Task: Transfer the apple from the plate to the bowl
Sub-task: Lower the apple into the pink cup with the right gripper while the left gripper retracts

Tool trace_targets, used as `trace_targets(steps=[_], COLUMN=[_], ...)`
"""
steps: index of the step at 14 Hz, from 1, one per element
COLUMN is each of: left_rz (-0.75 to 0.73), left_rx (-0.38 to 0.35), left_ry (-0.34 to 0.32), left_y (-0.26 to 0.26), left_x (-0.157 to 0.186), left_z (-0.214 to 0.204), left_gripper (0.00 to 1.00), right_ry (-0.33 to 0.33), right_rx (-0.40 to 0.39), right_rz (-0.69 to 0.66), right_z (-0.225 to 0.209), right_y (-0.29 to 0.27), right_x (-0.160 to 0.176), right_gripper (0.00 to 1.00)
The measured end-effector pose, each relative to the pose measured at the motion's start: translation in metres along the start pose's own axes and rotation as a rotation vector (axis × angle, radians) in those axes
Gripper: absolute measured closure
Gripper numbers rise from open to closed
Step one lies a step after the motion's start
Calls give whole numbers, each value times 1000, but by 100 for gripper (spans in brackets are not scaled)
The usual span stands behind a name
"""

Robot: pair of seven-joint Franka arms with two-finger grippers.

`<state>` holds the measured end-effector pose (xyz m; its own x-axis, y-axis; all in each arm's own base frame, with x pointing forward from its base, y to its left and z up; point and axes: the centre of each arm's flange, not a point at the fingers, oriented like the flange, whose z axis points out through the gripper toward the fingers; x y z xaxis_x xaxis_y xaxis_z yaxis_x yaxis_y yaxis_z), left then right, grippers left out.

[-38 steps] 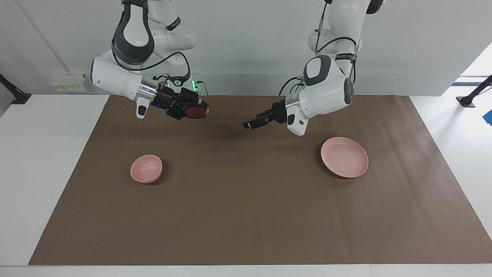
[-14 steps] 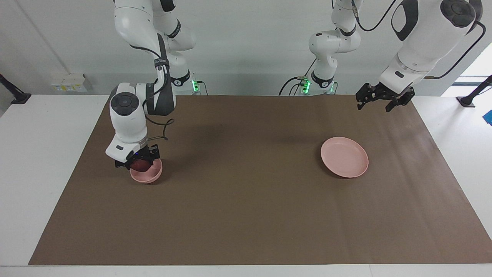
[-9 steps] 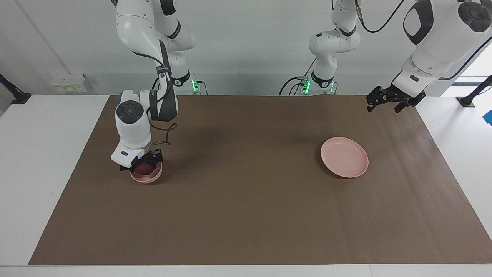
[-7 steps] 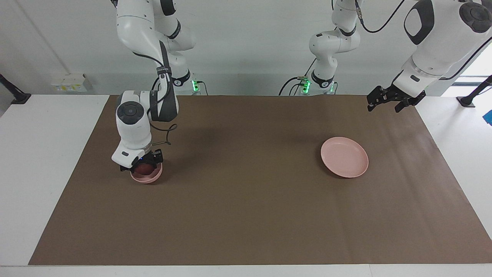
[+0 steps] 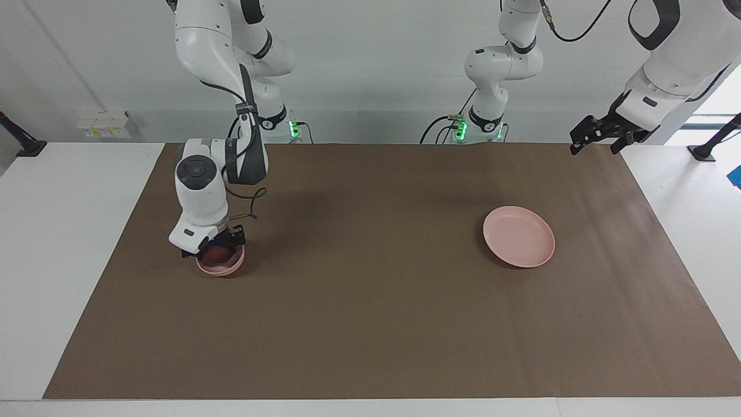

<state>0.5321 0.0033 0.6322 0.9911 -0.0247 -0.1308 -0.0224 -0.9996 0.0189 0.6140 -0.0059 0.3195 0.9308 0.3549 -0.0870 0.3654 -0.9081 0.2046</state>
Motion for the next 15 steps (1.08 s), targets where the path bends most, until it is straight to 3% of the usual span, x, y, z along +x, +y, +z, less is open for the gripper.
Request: trace_targets(steps=[5,7,8,10,15], left_rz=[-11,-4,7,72,127], left_rx=[-1,0,2,6,12], left_ry=[3,40,63,91,129], left_y=[-6,-5,-3,-2,-1], left_x=[0,4,6,9,13], left_z=[0,-4,-6,-9,-13], left_gripper=[0,0,0,0,0], right_ry=[0,0,0,1,13], right_rx=[0,1,1,0,4], right_rz=[0,0,0,1,15], right_z=[1,1,1,1,-8], right_y=[0,-1,-1,-1,0], right_x=[0,0,0,0,4], right_gripper=[13,13,6,1,0])
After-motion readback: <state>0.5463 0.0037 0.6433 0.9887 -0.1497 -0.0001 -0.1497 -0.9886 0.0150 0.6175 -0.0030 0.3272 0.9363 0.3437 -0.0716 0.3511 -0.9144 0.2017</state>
